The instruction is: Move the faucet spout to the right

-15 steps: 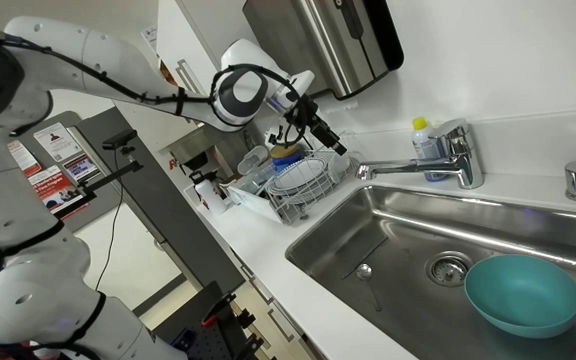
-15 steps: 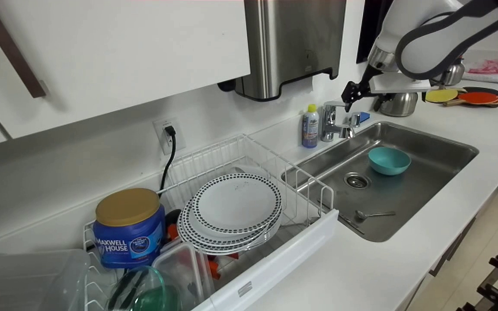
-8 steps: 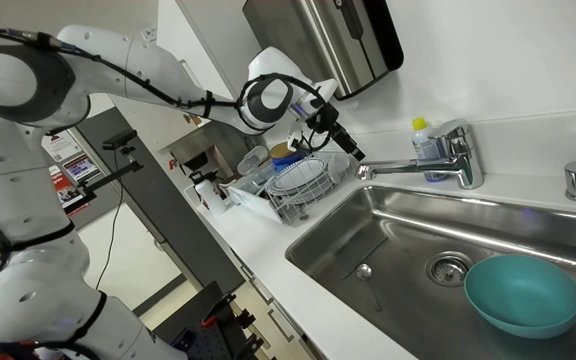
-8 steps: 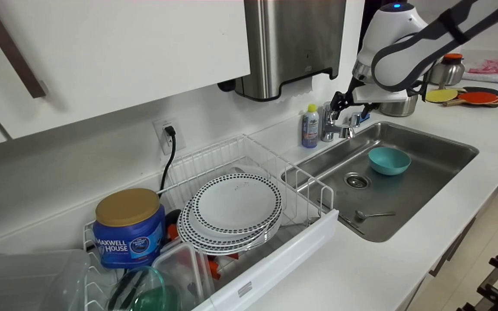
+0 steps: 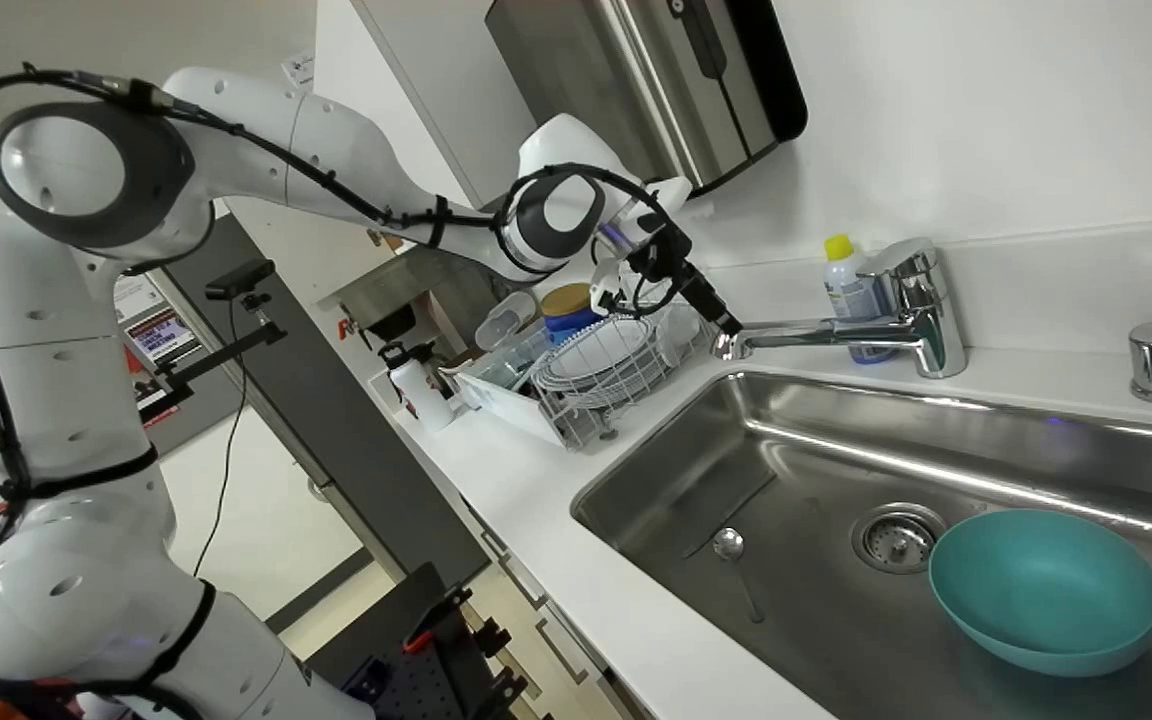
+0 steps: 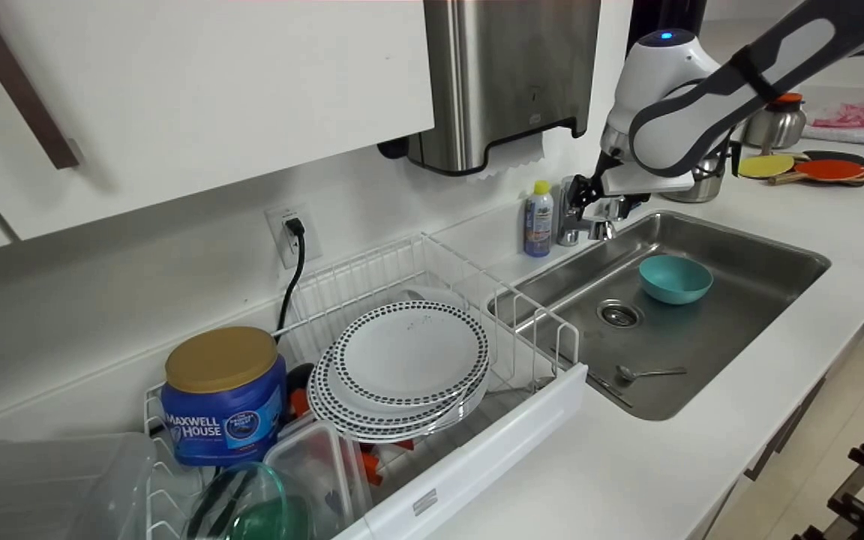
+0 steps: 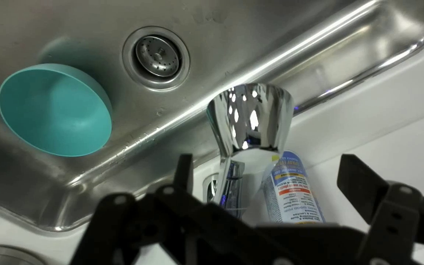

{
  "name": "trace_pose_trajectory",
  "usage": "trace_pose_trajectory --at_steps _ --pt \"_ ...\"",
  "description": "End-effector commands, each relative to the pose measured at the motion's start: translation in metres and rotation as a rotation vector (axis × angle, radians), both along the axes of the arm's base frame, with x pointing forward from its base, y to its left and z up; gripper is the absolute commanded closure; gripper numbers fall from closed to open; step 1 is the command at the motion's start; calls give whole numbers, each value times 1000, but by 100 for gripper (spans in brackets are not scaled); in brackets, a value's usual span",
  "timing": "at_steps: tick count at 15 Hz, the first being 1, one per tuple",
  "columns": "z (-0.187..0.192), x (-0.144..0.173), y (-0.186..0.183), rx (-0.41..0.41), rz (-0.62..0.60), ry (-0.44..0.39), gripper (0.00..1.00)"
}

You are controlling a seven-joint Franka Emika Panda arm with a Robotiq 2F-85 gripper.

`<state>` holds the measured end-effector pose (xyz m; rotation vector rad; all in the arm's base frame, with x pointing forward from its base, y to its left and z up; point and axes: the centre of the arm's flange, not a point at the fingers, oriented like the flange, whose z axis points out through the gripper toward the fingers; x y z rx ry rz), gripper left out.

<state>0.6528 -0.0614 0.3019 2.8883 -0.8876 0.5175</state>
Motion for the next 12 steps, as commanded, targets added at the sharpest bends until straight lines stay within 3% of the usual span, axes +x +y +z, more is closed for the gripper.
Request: trace_pose_trajectory --at_steps 1,4,5,7,12 --pt "-3 9 1 -21 1 35 0" --pt "-8 9 -1 -29 -1 46 3" --pt "-10 9 -2 -28 -1 49 27" --pt "-13 8 -2 -31 -2 55 31" --pt "-17 7 -5 -36 -5 66 69"
